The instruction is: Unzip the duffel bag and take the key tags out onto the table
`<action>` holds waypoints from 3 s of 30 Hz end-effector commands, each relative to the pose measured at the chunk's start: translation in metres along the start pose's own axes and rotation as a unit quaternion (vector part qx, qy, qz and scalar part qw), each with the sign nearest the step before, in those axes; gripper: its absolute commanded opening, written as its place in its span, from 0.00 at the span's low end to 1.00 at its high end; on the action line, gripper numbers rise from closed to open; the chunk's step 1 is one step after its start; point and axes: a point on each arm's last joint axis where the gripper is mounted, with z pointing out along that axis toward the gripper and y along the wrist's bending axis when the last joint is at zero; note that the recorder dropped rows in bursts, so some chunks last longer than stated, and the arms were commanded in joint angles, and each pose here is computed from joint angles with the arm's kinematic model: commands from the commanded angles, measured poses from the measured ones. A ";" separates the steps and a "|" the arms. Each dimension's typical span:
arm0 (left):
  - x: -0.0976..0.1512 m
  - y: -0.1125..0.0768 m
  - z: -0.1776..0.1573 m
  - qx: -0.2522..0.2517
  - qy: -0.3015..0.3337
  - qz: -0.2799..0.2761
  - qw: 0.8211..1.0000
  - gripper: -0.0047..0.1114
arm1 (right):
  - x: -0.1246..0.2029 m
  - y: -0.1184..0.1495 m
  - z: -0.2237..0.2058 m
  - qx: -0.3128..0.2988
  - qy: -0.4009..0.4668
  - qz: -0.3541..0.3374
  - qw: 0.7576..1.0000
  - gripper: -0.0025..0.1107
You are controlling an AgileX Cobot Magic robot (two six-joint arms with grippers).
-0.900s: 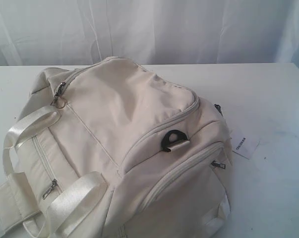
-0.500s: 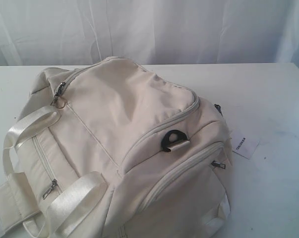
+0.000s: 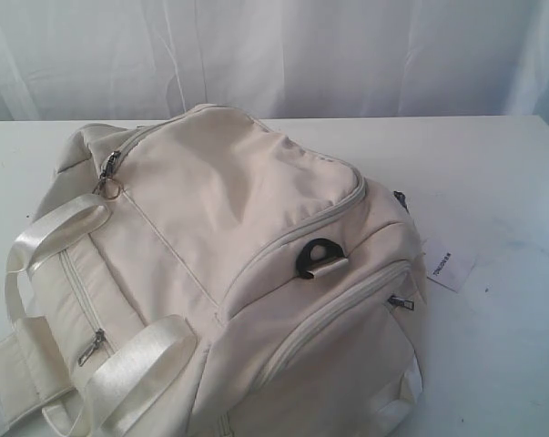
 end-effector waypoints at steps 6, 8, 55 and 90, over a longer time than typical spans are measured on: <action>0.002 -0.001 0.001 0.002 0.001 -0.002 1.000 0.04 | 0.000 0.000 0.000 0.004 -0.004 0.003 1.000 0.02; 0.002 -0.001 0.001 0.002 0.001 -0.002 1.000 0.04 | 0.000 0.000 0.000 0.004 -0.004 0.003 1.000 0.02; -0.086 0.027 -0.040 -0.146 -0.396 -0.007 0.907 0.04 | -0.006 0.000 0.000 0.003 -0.036 0.003 0.999 0.02; -0.131 0.012 -0.012 0.005 -0.101 0.092 0.991 0.04 | -0.050 -0.001 -0.016 -0.067 -0.285 0.235 0.927 0.02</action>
